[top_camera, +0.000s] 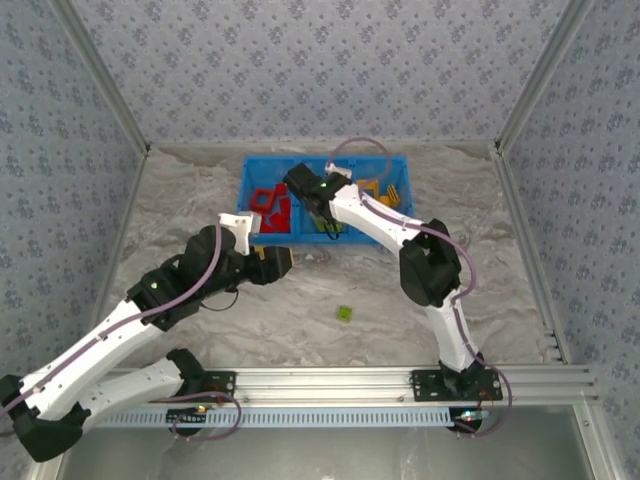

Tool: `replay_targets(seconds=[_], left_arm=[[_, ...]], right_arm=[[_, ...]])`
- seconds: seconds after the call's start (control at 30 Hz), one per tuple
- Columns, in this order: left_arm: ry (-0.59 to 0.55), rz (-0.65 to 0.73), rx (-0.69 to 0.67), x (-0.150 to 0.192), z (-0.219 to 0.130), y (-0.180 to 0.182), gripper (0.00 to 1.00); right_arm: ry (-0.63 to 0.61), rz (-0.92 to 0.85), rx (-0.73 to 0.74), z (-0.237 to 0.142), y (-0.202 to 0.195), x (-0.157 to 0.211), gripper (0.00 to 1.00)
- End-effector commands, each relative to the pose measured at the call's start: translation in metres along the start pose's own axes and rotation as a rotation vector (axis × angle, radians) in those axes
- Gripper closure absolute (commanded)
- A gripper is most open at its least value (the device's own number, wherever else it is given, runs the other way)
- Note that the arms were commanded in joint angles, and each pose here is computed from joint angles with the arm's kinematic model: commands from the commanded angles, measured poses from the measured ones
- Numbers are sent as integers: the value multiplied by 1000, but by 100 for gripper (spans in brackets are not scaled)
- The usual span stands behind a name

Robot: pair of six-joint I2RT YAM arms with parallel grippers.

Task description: Sort the legos into containers by color

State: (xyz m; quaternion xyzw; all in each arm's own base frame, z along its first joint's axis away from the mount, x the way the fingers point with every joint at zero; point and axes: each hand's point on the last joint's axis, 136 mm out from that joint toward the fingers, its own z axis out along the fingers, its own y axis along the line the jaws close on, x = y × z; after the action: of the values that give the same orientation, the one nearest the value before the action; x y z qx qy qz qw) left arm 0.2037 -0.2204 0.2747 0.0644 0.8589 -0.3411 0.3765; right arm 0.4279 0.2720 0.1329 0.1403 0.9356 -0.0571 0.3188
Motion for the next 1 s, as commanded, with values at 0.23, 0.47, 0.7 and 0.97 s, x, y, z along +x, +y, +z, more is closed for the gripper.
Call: replay_targets(seconds=[0.23,0.47,0.7,0.97], left_arm=[[-57,-7,33,-18,-4,-13,32],[-52,-7,37,-17,-6,-13,32],[-47,-8,36,-16,-4,-13,32],[-39,-17,32,-11,-2,-10,32]], right_arm=[[17,-122,6,39,20,-11,74],[85,-134,-38,64,27,-1,74],[133,-154,-92,69,32,2,51],[38,-143,-172,19,38,-31,40]])
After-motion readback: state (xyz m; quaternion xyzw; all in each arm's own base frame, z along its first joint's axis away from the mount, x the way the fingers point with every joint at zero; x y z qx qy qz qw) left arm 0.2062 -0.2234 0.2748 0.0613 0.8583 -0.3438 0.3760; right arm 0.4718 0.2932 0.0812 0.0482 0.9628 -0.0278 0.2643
